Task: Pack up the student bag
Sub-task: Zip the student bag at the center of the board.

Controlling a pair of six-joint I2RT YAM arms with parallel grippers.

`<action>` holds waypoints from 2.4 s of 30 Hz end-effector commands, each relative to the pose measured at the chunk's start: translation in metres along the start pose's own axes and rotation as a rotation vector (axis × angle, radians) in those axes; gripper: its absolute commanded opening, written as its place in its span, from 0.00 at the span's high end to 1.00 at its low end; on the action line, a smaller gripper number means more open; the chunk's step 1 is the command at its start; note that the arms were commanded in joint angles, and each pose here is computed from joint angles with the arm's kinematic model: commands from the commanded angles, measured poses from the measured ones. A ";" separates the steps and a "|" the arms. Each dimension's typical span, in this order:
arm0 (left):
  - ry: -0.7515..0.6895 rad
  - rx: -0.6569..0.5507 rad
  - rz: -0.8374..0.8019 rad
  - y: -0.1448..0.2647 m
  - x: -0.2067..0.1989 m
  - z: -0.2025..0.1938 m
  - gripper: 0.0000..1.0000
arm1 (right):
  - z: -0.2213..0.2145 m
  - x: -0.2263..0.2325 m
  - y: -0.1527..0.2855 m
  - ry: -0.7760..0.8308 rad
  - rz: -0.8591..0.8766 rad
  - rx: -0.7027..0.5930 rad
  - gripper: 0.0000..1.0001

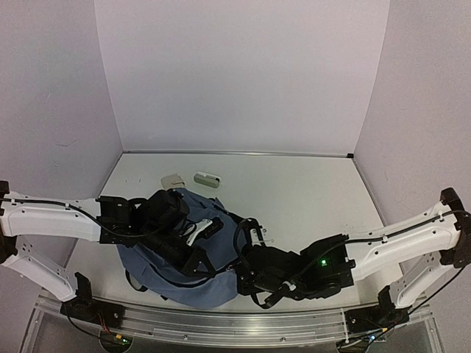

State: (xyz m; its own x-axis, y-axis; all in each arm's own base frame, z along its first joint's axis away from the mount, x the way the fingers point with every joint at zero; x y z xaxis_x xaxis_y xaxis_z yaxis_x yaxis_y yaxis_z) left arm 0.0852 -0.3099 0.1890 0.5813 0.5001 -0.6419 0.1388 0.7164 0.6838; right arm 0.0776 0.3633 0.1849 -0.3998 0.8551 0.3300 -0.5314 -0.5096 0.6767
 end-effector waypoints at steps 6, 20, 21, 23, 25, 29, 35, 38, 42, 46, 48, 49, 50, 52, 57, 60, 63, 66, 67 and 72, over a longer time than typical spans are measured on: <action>0.020 0.086 -0.027 -0.012 -0.001 -0.014 1.00 | 0.043 -0.043 0.016 -0.085 -0.156 -0.114 1.00; 0.049 0.157 -0.003 -0.021 0.003 -0.027 1.00 | 0.065 -0.100 0.004 -0.075 -0.322 -0.138 1.00; 0.051 0.163 -0.001 -0.021 0.003 -0.028 1.00 | 0.067 -0.103 0.005 -0.075 -0.331 -0.142 1.00; 0.059 0.179 0.003 -0.022 0.004 -0.032 1.00 | 0.070 -0.107 0.006 -0.074 -0.343 -0.150 1.00; 0.064 0.193 0.002 -0.022 0.004 -0.034 1.00 | 0.072 -0.112 0.006 -0.072 -0.358 -0.155 1.00; 0.077 0.225 0.005 -0.020 0.003 -0.042 1.00 | 0.075 -0.123 0.001 -0.054 -0.406 -0.165 1.00; 0.091 0.248 0.014 -0.012 0.002 -0.050 1.00 | 0.086 -0.129 -0.005 -0.038 -0.446 -0.189 1.00; 0.097 0.250 0.019 -0.007 0.002 -0.052 1.00 | 0.091 -0.124 -0.008 -0.039 -0.402 -0.196 1.00; 0.081 0.194 0.026 0.000 -0.001 -0.047 0.99 | 0.091 -0.109 -0.013 -0.028 -0.263 -0.186 1.00; 0.017 0.030 -0.005 0.008 -0.017 -0.018 0.85 | 0.091 -0.095 -0.013 -0.046 -0.124 -0.179 1.00; -0.008 -0.041 0.011 0.010 -0.023 -0.003 0.71 | 0.089 -0.093 -0.013 -0.049 -0.099 -0.166 1.00; -0.021 -0.066 0.023 0.010 -0.025 0.004 0.65 | 0.087 -0.093 -0.013 -0.049 -0.093 -0.160 1.00; -0.028 -0.099 0.051 0.011 -0.026 0.013 0.58 | 0.085 -0.094 -0.014 -0.048 -0.090 -0.153 1.00; -0.032 -0.173 0.120 0.011 -0.026 0.033 0.46 | 0.082 -0.094 -0.015 -0.049 -0.084 -0.143 1.00; -0.007 -0.301 0.197 0.001 -0.022 0.075 0.27 | 0.079 -0.096 -0.015 -0.067 -0.077 -0.136 1.00; -0.018 -0.335 0.174 -0.010 -0.025 0.092 0.24 | 0.079 -0.099 -0.012 -0.084 -0.081 -0.150 1.00; -0.021 -0.329 0.172 -0.025 -0.025 0.102 0.24 | 0.079 -0.101 -0.010 -0.088 -0.083 -0.156 1.00; -0.022 -0.314 0.168 -0.040 -0.024 0.109 0.26 | 0.078 -0.102 -0.009 -0.090 -0.085 -0.156 1.00; -0.025 -0.314 0.159 -0.044 -0.025 0.111 0.26 | 0.077 -0.103 -0.009 -0.092 -0.086 -0.156 1.00; -0.042 -0.297 0.143 -0.060 -0.026 0.118 0.37 | 0.075 -0.106 -0.008 -0.098 -0.088 -0.155 1.00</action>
State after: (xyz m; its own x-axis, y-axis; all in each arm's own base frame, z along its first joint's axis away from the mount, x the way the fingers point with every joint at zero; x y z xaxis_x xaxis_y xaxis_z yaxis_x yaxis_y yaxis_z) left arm 0.1492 -0.4023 0.1810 0.5749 0.6510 -0.4956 -0.1664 0.6861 0.7082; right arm 0.1760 0.2884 0.1789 -0.2985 0.9079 0.2944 -0.6296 -0.4192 0.6542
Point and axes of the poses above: each gripper's point midway between its finger pads, its own y axis back along the fingers, its own x axis along the line the jaws close on, z = x × y, the point moved 6 cm from there along y, back along the fingers, and after that the axes turned 3 degrees about y, right-handed, at the moved point
